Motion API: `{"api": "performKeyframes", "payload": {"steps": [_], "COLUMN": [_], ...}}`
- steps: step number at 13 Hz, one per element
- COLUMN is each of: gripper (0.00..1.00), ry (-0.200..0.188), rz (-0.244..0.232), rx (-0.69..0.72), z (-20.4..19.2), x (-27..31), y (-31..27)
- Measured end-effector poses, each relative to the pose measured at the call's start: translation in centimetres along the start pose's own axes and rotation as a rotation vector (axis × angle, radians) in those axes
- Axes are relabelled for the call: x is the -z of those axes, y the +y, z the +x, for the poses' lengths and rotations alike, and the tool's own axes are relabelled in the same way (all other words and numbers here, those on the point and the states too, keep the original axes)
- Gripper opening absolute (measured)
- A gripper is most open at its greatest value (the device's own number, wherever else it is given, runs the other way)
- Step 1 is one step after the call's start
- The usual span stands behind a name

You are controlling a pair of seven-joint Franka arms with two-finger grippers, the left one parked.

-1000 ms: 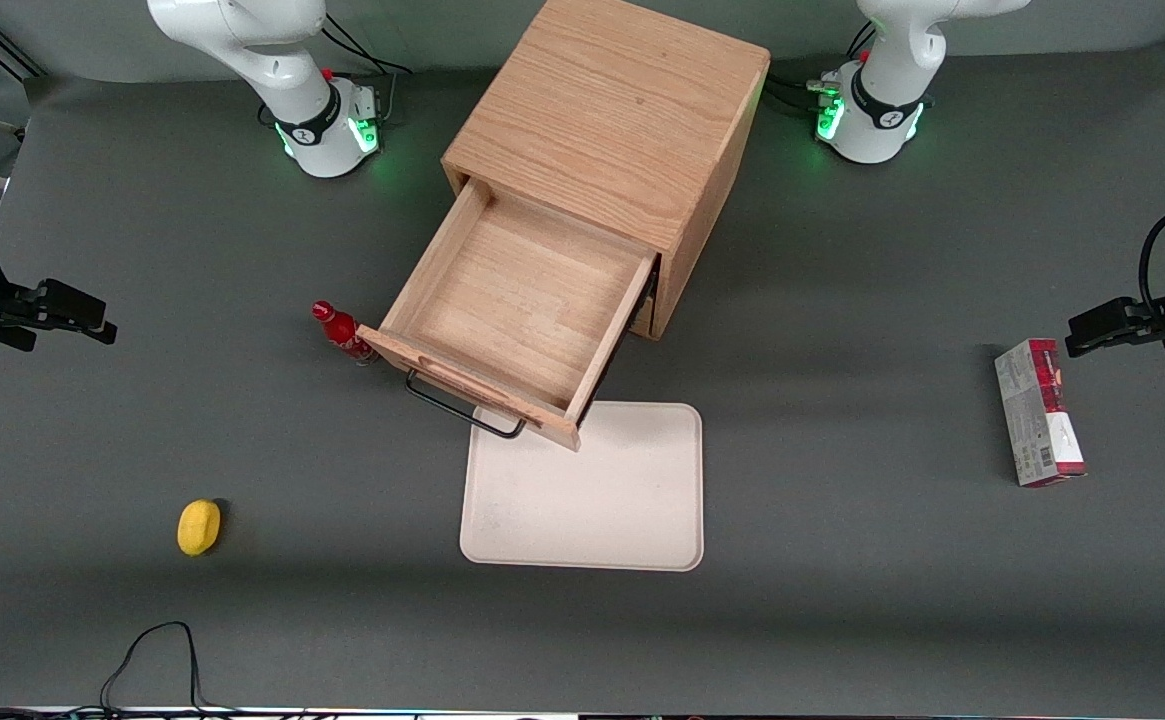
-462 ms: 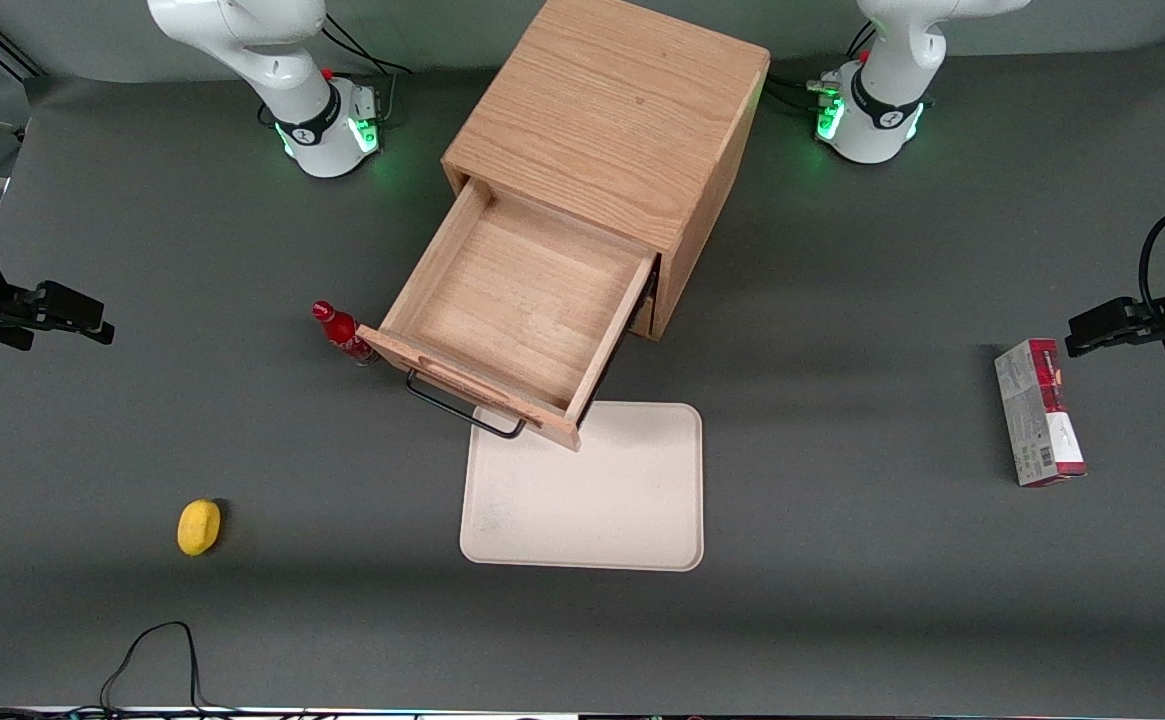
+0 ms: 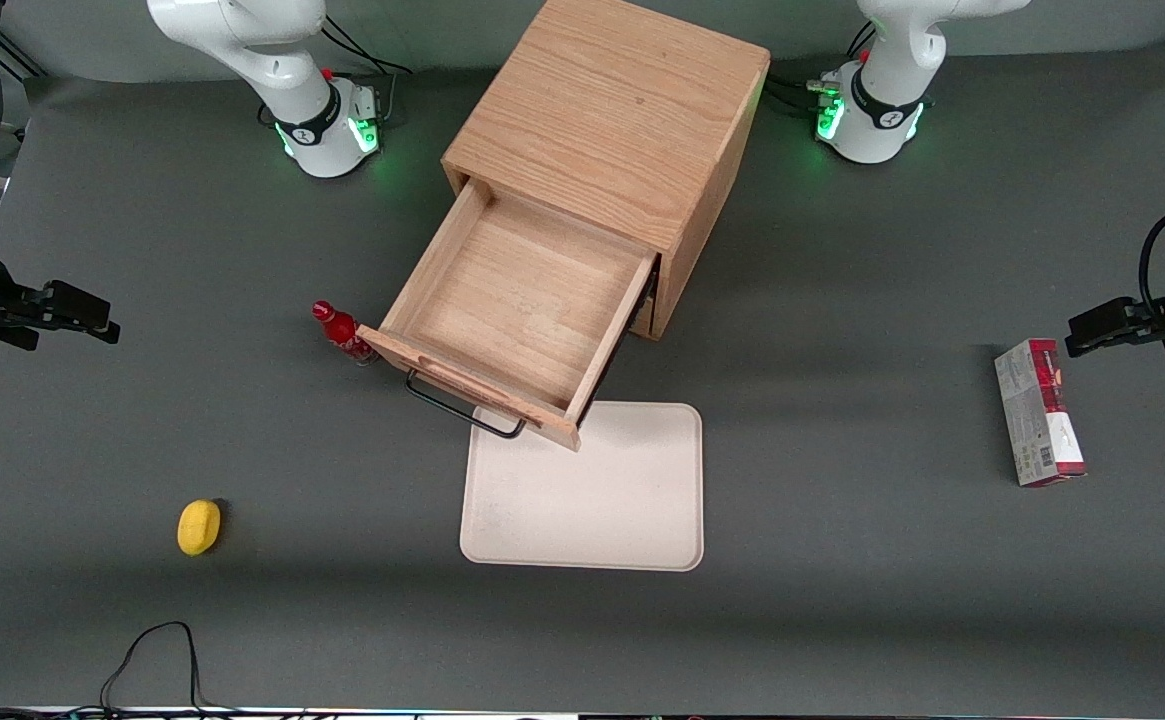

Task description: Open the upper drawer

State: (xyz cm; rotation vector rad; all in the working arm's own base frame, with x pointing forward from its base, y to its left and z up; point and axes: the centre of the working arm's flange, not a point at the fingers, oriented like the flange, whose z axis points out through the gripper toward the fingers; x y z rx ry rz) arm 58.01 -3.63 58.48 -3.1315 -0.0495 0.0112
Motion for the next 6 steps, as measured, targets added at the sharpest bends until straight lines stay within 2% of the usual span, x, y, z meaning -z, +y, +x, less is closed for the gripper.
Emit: {"api": "performKeyframes", "payload": {"steps": [6], "gripper": [1.0], "ry": [-0.006], "rz": [0.0], "rx": [-0.004], "z": [-0.09], "x": [-0.06], "y": [0.19]}}
